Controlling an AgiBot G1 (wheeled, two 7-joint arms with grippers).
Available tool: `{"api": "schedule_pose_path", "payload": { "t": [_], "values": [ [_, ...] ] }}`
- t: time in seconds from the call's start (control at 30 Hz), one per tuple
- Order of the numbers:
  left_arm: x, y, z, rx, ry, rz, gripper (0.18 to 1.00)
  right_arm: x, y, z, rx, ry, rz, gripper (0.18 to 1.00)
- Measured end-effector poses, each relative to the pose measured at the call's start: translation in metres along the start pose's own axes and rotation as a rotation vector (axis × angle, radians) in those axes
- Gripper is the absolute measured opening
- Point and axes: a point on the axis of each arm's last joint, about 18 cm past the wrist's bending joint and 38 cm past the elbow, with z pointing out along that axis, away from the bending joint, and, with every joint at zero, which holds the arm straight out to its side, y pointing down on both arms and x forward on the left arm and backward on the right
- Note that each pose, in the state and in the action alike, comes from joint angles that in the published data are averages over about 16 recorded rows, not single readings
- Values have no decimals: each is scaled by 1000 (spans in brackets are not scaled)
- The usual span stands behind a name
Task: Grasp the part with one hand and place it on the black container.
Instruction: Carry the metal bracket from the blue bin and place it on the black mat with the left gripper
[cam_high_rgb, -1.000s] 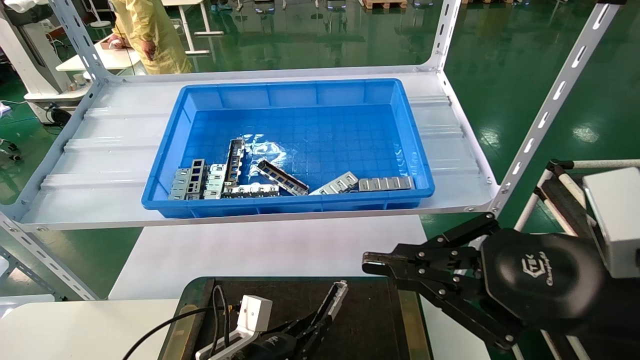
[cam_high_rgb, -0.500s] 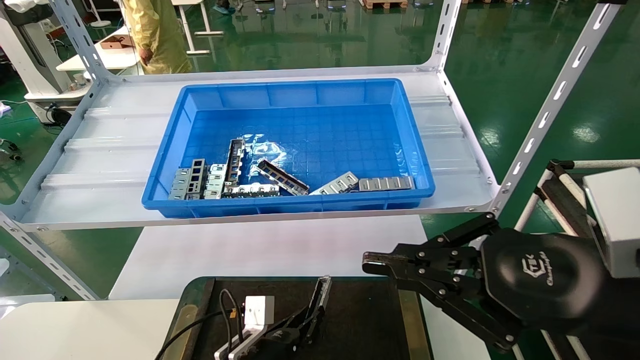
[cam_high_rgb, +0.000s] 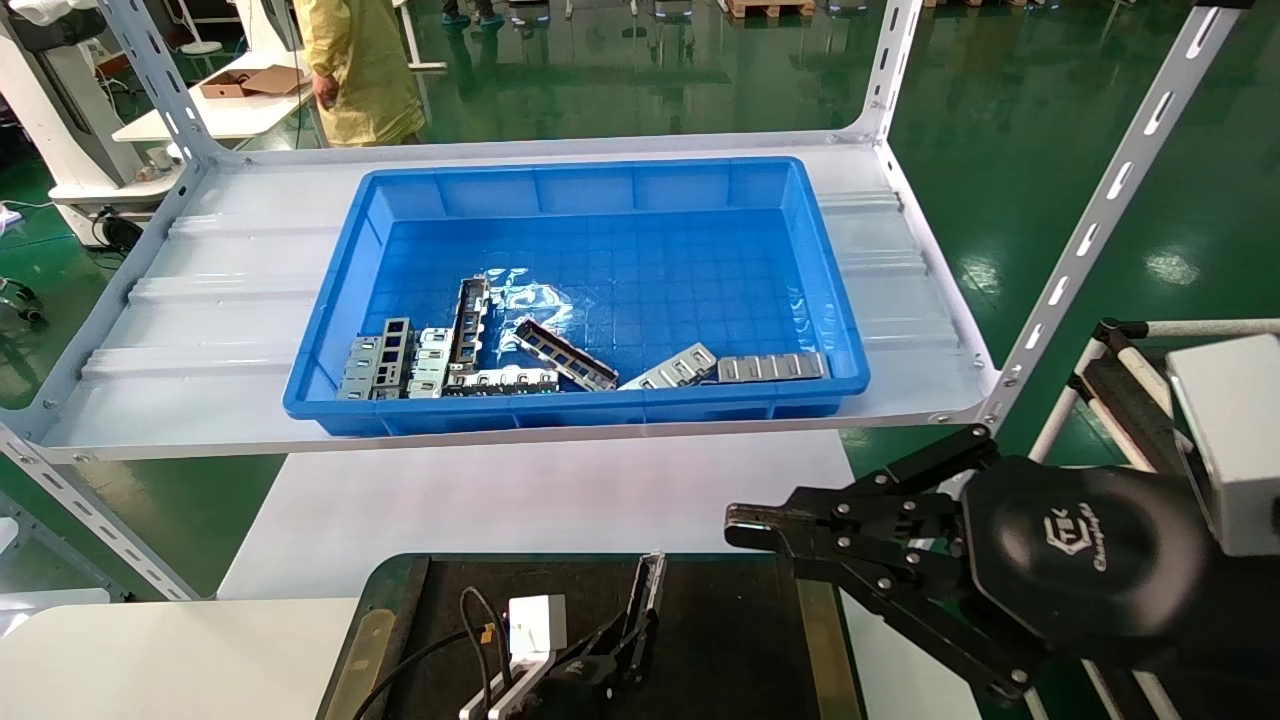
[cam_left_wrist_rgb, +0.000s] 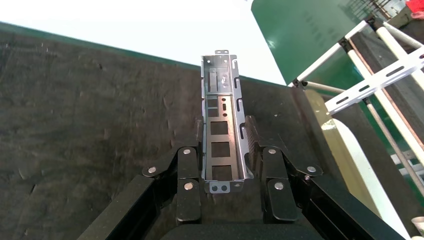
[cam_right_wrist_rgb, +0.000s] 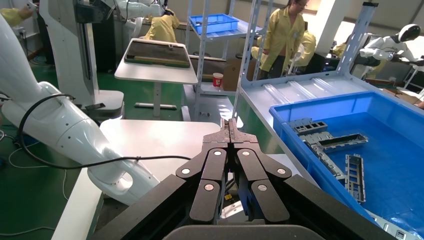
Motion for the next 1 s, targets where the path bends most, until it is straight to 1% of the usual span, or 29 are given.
{"api": "schedule_pose_path", "payload": {
  "t": [0.4, 1.0],
  "values": [
    [-1, 12, 4, 1, -24, -29, 356, 0, 0, 0, 0, 0, 0, 191],
    [-2, 23, 1, -14, -59, -45, 359, 0, 0, 0, 0, 0, 0, 194]
  ]
}}
